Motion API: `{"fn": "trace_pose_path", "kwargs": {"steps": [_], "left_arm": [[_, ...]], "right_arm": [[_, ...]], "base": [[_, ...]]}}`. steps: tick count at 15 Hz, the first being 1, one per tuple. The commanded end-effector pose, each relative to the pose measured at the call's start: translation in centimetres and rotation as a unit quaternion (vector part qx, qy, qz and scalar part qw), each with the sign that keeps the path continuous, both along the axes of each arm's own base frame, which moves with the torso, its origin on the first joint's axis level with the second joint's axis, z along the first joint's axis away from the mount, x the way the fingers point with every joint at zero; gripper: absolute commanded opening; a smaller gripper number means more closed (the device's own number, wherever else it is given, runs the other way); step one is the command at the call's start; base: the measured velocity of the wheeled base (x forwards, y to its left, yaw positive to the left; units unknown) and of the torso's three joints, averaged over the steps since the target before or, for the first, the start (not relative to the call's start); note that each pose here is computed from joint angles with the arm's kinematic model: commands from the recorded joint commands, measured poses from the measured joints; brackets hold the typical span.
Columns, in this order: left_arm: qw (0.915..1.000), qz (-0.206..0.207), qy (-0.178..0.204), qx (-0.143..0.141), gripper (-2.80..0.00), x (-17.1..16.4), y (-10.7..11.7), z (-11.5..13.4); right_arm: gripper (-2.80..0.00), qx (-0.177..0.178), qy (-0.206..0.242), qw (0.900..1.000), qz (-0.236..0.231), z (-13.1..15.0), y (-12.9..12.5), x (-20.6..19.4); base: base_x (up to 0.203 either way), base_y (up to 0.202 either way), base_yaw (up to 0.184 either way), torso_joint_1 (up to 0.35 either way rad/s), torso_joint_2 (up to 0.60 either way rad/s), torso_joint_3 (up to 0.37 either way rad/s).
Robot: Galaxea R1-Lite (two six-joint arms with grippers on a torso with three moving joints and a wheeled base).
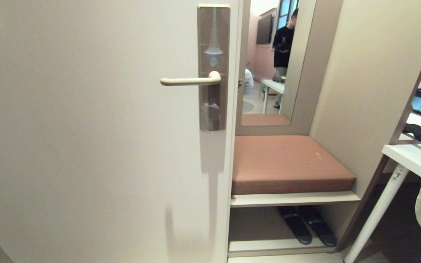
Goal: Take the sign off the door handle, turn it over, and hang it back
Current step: Hand it to the other hand
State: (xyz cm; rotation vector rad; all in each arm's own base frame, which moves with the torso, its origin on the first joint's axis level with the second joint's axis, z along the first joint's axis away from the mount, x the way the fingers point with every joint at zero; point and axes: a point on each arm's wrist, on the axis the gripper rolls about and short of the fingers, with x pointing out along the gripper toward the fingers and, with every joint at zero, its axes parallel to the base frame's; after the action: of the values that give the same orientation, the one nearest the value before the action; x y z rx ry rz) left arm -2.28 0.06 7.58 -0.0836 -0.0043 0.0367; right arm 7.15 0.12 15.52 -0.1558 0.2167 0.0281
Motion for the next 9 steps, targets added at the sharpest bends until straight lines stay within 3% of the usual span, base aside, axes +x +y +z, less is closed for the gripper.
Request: {"fn": "trace_pose_path", "kwargs": {"steps": [1, 9], "left_arm": [[1.0000, 0.001, 0.000, 0.000, -2.80, 0.0, 0.0, 0.0], [1.0000, 0.001, 0.000, 0.000, -2.80, 0.0, 0.0, 0.0]], "right_arm": [[-2.80, 0.012, -0.020, 1.000, 0.020, -2.1, 0.0, -2.7], [-2.80, 0.014, -0.030, 0.999, 0.016, -6.5, 0.0, -7.1]], "base": [[0.000, 0.000, 0.000, 0.000, 0.00, 0.000], [0.000, 0.000, 0.000, 0.000, 0.00, 0.000]]}}
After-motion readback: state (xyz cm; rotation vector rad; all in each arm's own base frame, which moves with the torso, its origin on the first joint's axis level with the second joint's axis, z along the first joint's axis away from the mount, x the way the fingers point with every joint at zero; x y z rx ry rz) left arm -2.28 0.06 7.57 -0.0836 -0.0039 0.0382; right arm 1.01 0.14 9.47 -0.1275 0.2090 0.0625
